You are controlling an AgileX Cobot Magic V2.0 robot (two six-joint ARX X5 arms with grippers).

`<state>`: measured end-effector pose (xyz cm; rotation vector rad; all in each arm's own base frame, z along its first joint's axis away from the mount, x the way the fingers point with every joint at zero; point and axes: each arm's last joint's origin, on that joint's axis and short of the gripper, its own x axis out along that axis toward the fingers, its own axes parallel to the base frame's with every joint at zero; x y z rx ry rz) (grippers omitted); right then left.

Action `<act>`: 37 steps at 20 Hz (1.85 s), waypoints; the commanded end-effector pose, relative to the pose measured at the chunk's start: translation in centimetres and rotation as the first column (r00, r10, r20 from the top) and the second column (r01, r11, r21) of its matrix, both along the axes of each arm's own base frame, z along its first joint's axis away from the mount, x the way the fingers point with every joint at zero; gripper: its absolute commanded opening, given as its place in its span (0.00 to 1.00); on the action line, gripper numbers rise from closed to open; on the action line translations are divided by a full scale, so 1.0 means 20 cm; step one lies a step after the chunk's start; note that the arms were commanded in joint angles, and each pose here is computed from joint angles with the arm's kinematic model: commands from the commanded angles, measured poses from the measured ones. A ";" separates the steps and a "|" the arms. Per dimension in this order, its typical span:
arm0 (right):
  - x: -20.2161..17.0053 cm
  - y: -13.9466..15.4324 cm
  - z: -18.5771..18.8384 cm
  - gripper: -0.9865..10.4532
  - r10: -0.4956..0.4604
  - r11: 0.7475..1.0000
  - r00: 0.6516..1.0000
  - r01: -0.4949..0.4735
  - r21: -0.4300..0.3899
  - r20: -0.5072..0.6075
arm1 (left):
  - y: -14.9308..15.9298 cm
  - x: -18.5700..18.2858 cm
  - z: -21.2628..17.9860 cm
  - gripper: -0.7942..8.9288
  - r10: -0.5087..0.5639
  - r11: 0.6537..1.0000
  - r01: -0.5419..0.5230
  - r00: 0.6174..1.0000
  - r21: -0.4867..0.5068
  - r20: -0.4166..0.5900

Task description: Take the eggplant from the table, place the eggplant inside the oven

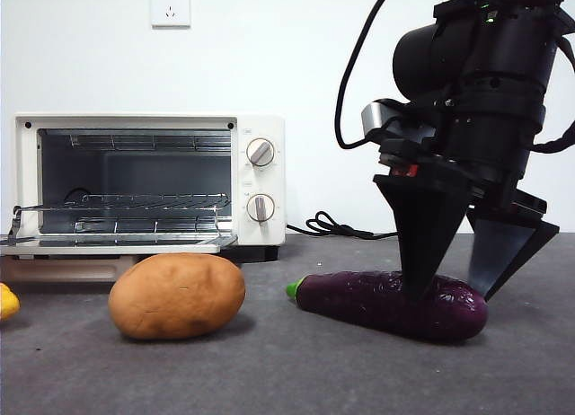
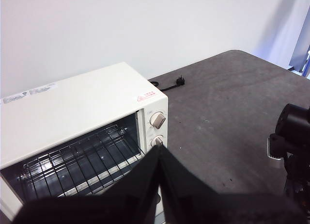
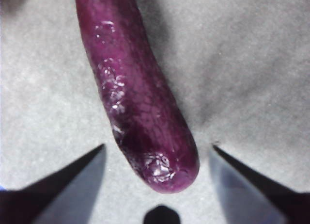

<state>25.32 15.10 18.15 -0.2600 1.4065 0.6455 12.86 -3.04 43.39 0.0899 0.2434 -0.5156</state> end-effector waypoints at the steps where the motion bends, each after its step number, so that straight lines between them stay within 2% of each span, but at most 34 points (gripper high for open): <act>1: -0.01 0.00 -0.03 0.17 -0.005 1.000 1.000 0.005 -0.010 -0.022 | 0.00 0.01 -0.01 0.08 0.000 1.000 0.000 1.000 -0.004 -0.011; 3: -0.01 0.00 -0.03 0.16 -0.005 1.000 1.000 0.005 -0.012 -0.025 | 0.00 0.01 -0.01 0.08 0.000 1.000 0.000 1.000 -0.002 -0.012; 5: -0.01 0.00 -0.03 0.07 -0.006 1.000 0.999 0.005 -0.016 -0.032 | 0.00 0.01 -0.02 0.08 0.000 1.000 0.000 1.000 -0.001 -0.013; 10: -0.02 -0.01 0.00 0.08 -0.023 1.000 0.999 0.023 -0.003 -0.023 | 0.00 0.02 -0.02 0.08 0.004 1.000 -0.004 1.000 0.001 -0.017; 14: -0.09 -0.03 0.24 0.08 -0.042 0.989 0.998 0.034 0.146 0.051 | 0.00 0.02 -0.02 0.08 0.030 0.999 -0.030 1.000 0.020 -0.009; 18: -0.13 -0.02 0.50 0.08 -0.044 0.946 0.995 0.015 0.324 0.085 | 0.00 0.02 -0.02 0.08 0.034 0.999 -0.034 0.999 0.026 -0.007; 21: -0.13 0.07 0.56 0.08 -0.013 0.910 0.997 -0.021 0.413 0.078 | 0.00 0.01 -0.02 0.08 0.034 0.999 -0.034 0.999 0.026 -0.007; 24: -0.11 0.21 0.55 0.08 0.014 0.892 0.998 -0.042 0.449 0.066 | 0.01 -0.03 -0.01 0.08 0.035 0.999 -0.035 0.999 0.022 0.015; 27: -0.03 0.36 0.48 0.08 0.050 0.854 0.999 -0.031 0.520 -0.022 | 0.02 -0.10 0.01 0.08 0.047 0.999 -0.047 0.998 0.010 0.043; 33: 0.23 0.60 0.37 0.08 0.005 0.776 0.990 0.086 0.625 -0.142 | 0.06 -0.28 0.00 0.08 0.081 0.997 -0.082 0.995 0.012 0.052; 37: 0.41 0.75 0.35 0.08 -0.044 0.714 0.977 0.178 0.677 -0.210 | 0.07 -0.37 0.00 0.08 0.084 0.996 -0.084 0.995 0.004 0.058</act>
